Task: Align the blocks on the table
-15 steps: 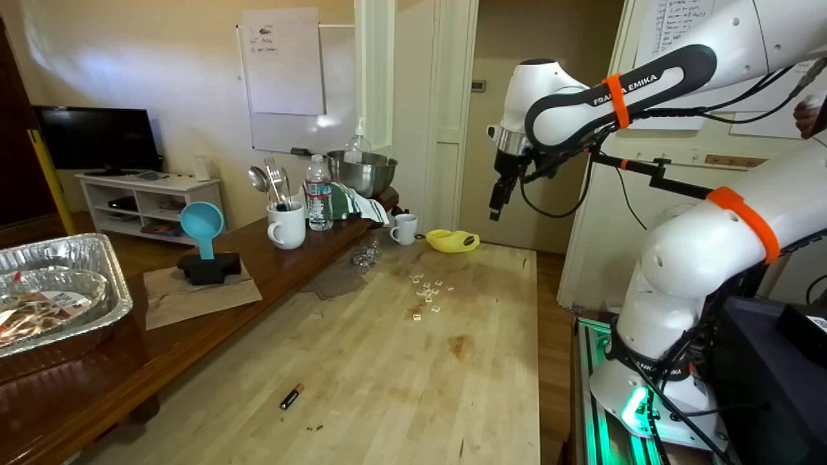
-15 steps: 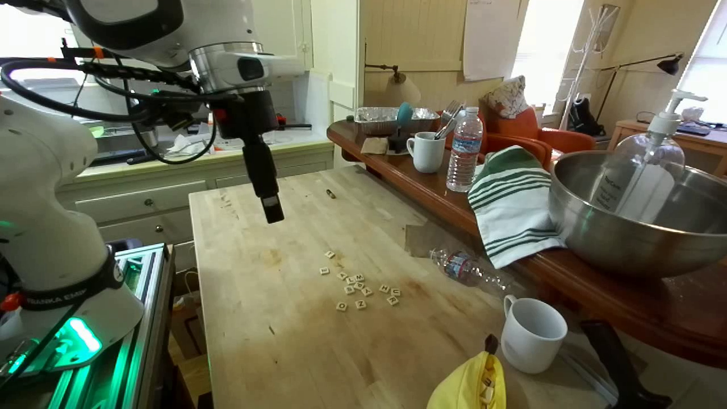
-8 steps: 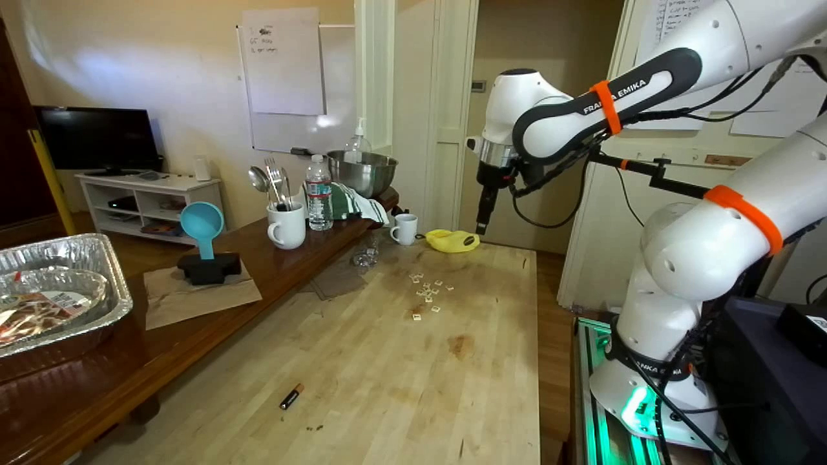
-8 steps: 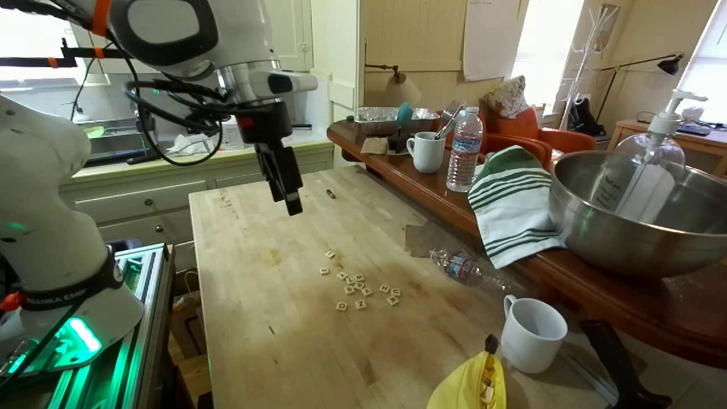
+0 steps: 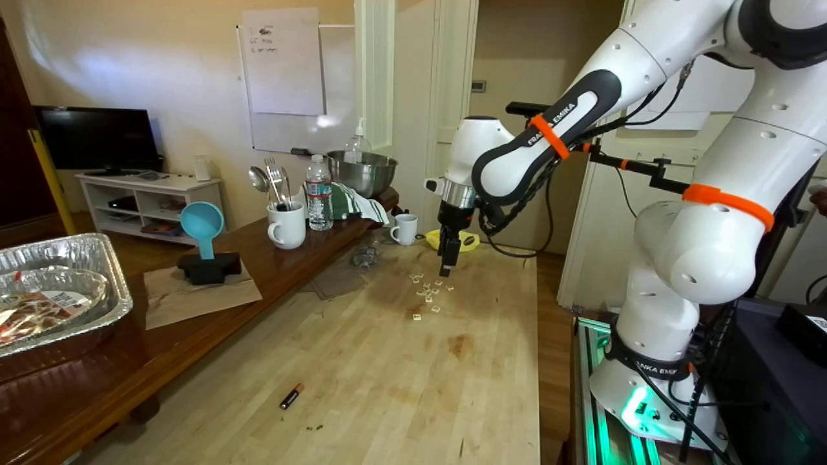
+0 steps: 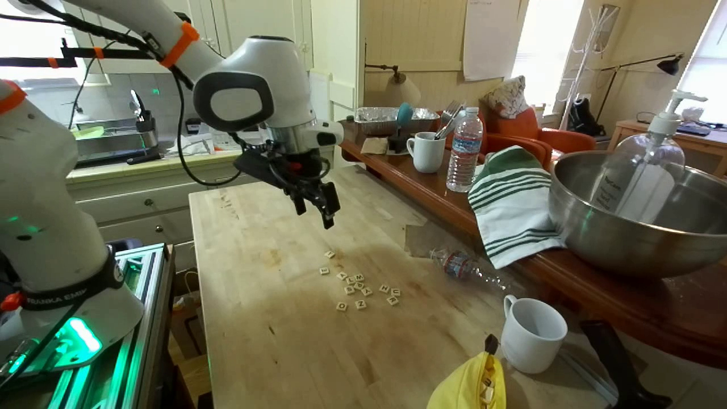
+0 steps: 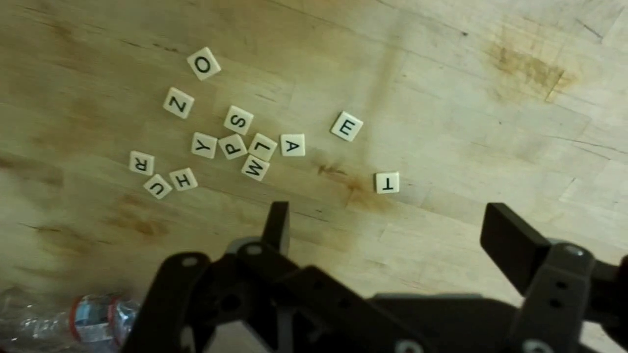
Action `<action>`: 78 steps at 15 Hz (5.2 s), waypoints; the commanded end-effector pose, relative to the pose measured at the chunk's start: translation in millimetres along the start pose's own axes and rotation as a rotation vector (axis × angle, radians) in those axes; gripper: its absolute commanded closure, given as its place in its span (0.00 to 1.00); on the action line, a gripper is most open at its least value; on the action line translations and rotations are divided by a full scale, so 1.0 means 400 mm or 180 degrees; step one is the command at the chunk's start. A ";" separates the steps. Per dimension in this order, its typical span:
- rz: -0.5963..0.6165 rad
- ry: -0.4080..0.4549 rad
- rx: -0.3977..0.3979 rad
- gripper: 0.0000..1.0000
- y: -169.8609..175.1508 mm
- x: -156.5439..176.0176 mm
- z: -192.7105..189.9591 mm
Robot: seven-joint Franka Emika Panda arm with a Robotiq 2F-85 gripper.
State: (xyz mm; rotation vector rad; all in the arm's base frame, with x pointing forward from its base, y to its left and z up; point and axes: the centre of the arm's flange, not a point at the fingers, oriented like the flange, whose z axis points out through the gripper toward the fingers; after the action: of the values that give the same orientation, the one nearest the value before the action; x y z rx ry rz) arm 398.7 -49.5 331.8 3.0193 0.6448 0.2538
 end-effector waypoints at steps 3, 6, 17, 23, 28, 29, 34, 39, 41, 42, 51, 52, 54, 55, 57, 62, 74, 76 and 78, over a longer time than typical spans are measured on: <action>-0.0232 -0.0154 0.0505 0.00 0.033 0.067 0.152; -0.0197 -0.0134 0.0429 0.00 0.007 0.037 0.128; 0.0117 -0.0281 0.0331 0.00 -0.024 0.093 0.229; 0.0198 -0.0211 0.0153 0.42 -0.029 0.108 0.274; 0.0137 -0.0254 0.0109 0.81 -0.035 0.109 0.298; 0.0121 -0.0233 0.0121 0.87 -0.037 0.112 0.303; 0.0065 -0.0156 0.0097 1.00 -0.050 0.132 0.317; -0.0028 -0.0232 0.0030 1.00 -0.053 0.137 0.343; 0.0058 -0.0200 0.0083 1.00 -0.053 0.147 0.344; 0.0108 -0.0188 0.0100 1.00 -0.053 0.152 0.346; 0.0173 -0.0120 0.0066 1.00 -0.047 0.148 0.307; 0.0168 -0.0117 0.0046 1.00 -0.045 0.144 0.299; 0.0130 -0.0113 0.0030 1.00 -0.044 0.136 0.280; 0.0126 -0.0096 0.0033 1.00 -0.043 0.133 0.272; -0.0007 -0.0131 -0.0022 1.00 -0.042 0.125 0.259; -0.0835 -0.0340 -0.0133 1.00 -0.022 0.081 0.276; -0.1944 -0.0414 -0.0162 1.00 0.000 0.020 0.295; -0.2018 -0.0396 -0.0131 1.00 -0.001 0.015 0.283; -0.2098 -0.0408 -0.0142 1.00 -0.001 0.008 0.274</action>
State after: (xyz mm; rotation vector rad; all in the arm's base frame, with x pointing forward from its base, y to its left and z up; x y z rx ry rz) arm 434.5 -43.6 216.0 2.5975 1.4623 0.0164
